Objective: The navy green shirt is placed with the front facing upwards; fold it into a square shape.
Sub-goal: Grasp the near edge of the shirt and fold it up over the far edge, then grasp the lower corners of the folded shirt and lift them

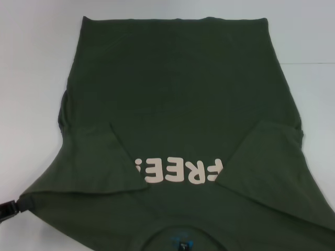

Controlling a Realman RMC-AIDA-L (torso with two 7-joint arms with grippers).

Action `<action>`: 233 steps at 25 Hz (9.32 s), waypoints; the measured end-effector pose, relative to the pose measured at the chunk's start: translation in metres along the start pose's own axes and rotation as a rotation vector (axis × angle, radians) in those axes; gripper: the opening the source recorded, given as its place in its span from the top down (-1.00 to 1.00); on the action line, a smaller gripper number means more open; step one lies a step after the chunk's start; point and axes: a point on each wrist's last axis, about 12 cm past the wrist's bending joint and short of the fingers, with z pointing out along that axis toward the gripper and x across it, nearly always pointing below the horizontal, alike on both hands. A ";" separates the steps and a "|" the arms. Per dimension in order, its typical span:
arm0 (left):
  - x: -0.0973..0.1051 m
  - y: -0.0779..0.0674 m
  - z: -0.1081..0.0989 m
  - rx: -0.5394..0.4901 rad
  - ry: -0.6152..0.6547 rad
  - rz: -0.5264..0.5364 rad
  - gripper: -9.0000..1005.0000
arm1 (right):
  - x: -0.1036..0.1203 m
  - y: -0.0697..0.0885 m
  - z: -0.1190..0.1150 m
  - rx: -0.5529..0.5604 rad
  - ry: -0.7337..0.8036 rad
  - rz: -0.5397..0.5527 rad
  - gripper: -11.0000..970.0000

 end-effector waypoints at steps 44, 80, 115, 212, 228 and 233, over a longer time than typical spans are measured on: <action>-0.166 -0.028 0.177 -0.124 -0.327 0.242 0.94 | -0.226 0.029 0.138 0.382 -0.260 -0.318 0.80; -0.150 -0.028 0.221 -0.261 -0.373 0.299 0.78 | -0.222 0.024 0.173 0.516 -0.310 -0.378 0.65; -0.096 -0.001 0.097 -0.144 -0.231 0.554 -0.45 | -0.185 0.031 0.089 0.083 -0.222 -0.116 -0.52; -0.085 0.000 0.146 -0.332 0.089 0.908 0.93 | -0.170 0.015 0.129 0.319 -0.074 -0.147 -0.16; -0.077 -0.004 0.136 -0.271 0.102 0.834 0.93 | -0.157 0.005 0.095 0.308 -0.085 -0.147 0.86; -0.068 -0.009 0.122 -0.209 0.132 0.777 0.93 | -0.144 0.002 0.075 0.266 -0.106 -0.142 0.89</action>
